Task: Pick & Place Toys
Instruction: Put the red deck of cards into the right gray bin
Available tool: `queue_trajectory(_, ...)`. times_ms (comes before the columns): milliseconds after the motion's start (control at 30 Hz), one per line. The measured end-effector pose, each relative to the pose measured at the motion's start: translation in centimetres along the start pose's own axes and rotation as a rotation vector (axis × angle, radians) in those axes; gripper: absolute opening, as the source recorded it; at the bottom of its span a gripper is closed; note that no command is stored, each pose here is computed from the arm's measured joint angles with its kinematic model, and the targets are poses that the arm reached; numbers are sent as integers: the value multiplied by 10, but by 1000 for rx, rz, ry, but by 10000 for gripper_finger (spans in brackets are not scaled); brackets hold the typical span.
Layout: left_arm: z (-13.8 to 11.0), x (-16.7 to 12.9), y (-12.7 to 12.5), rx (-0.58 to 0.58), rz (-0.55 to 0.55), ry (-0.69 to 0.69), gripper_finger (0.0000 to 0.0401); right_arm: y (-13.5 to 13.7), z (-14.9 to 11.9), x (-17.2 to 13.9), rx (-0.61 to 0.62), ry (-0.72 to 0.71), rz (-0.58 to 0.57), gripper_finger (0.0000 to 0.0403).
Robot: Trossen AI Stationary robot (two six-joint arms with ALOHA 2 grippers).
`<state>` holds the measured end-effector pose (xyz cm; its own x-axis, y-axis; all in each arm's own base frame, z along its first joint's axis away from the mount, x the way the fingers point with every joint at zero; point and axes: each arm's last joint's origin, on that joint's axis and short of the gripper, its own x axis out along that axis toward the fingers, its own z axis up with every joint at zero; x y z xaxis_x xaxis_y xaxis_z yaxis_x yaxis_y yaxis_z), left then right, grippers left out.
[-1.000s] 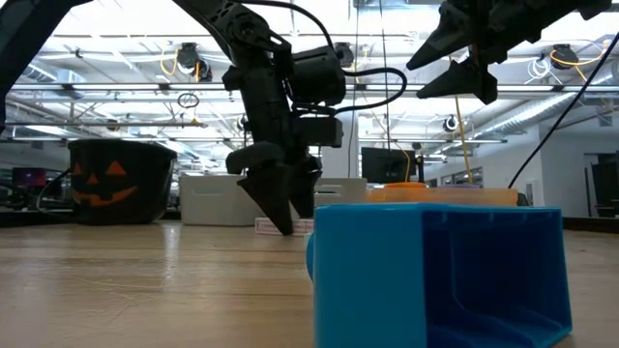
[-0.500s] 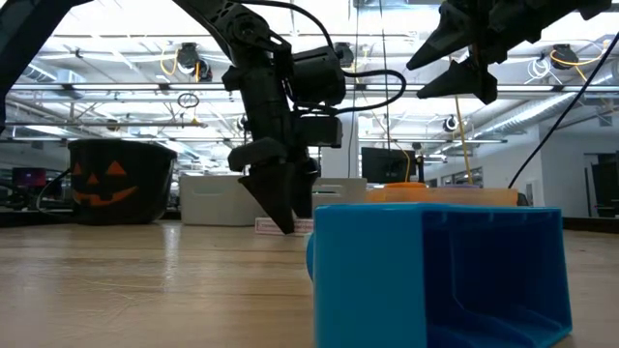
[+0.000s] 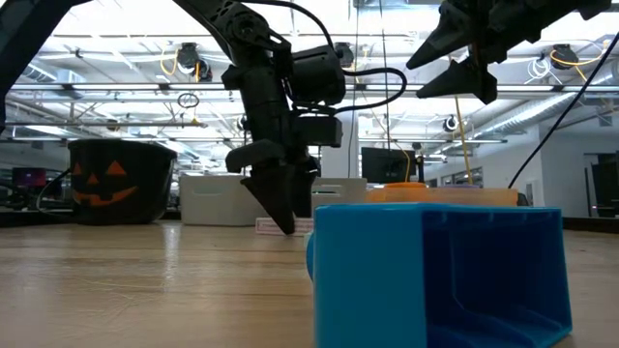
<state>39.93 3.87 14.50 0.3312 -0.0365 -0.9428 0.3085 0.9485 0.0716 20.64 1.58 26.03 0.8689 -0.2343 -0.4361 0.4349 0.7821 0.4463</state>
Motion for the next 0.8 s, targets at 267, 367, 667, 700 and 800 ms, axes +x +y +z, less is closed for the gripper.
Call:
queue_trajectory(267, -1, -1, -1, -24, -4, 11, 327, 0, 3, -5, 5, -15, 15, 242)
queue_trajectory(367, -3, -3, 0, -37, -9, 26, 322, -1, 7, -14, 15, -37, 34, 242)
queue_trajectory(667, -6, -23, 10, -104, 14, 3, 303, -6, 17, -43, 54, -110, 95, 242)
queue_trajectory(700, -6, -27, 11, -114, 19, -6, 303, -6, 18, -45, 68, -117, 101, 242)
queue_trajectory(800, -6, -43, 16, -130, 47, -43, 311, -7, 19, -47, 139, -116, 107, 242)
